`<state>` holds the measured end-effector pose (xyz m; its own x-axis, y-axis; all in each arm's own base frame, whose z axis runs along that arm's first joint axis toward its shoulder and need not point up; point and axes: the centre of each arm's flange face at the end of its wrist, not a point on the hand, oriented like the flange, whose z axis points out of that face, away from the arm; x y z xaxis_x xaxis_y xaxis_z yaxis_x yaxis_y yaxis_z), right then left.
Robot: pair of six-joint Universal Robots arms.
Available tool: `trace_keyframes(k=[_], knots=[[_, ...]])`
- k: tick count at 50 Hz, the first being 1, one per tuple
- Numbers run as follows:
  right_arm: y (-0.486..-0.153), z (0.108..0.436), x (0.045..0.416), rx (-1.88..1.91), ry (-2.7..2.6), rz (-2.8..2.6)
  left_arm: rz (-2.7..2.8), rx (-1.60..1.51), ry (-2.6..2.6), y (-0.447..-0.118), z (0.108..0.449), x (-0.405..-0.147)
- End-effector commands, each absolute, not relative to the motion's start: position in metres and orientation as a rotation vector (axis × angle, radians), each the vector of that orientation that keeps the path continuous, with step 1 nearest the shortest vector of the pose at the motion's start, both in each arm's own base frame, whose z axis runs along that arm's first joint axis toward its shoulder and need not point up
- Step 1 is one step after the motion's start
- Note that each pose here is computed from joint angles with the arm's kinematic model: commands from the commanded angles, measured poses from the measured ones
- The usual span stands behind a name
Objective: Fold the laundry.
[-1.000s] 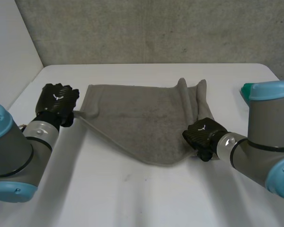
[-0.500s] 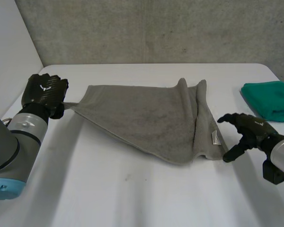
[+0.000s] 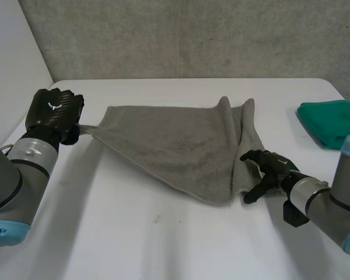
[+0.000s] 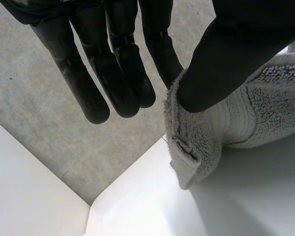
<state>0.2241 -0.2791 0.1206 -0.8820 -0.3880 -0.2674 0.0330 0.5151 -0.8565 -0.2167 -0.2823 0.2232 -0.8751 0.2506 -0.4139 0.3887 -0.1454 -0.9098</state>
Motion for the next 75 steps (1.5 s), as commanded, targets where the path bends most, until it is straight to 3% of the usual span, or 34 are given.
trace_keyframes(k=[1, 22, 26, 33, 37, 43, 46, 53, 58, 63, 69, 75], knots=[[-0.284, 0.114, 0.232, -0.296, 2.358, -1.353, -2.182, 0.748, 1.988, -0.283, 0.223, -0.217], [-0.307, 0.102, 0.249, -0.317, 2.346, -1.476, -2.183, 0.742, 1.985, -0.283, 0.224, -0.216], [-0.315, 0.113, 0.245, -0.296, 2.326, -1.538, -2.184, 0.737, 1.981, -0.282, 0.227, -0.215], [-0.327, 0.181, 0.235, -0.532, 2.219, -1.784, -2.197, 0.698, 1.942, -0.280, 0.247, -0.205], [-0.320, 0.203, 0.212, -0.889, 2.317, -1.806, -2.161, 0.701, 1.955, -0.277, 0.251, -0.199], [-0.267, 0.210, 0.190, -1.594, 2.489, -1.406, -1.946, 0.781, 2.070, -0.261, 0.244, -0.186], [-0.242, 0.213, 0.178, -1.692, 2.577, -1.182, -1.714, 0.944, 2.139, -0.241, 0.233, -0.182], [-0.226, 0.226, 0.176, -1.731, 2.587, -1.179, -1.361, 1.256, 2.209, -0.199, 0.210, -0.180], [-0.237, 0.221, 0.179, -1.736, 2.566, -1.202, -1.444, 1.245, 2.153, -0.213, 0.207, -0.185], [-0.278, 0.193, 0.192, -1.725, 2.568, -1.261, -1.482, 1.239, 2.110, -0.247, 0.184, -0.195], [-0.307, 0.172, 0.198, -1.710, 2.668, -1.321, -1.678, 1.221, 1.986, -0.293, 0.174, -0.228], [-0.316, 0.157, 0.190, -1.700, 2.819, -1.280, -1.892, 1.154, 1.792, -0.336, 0.172, -0.255]])
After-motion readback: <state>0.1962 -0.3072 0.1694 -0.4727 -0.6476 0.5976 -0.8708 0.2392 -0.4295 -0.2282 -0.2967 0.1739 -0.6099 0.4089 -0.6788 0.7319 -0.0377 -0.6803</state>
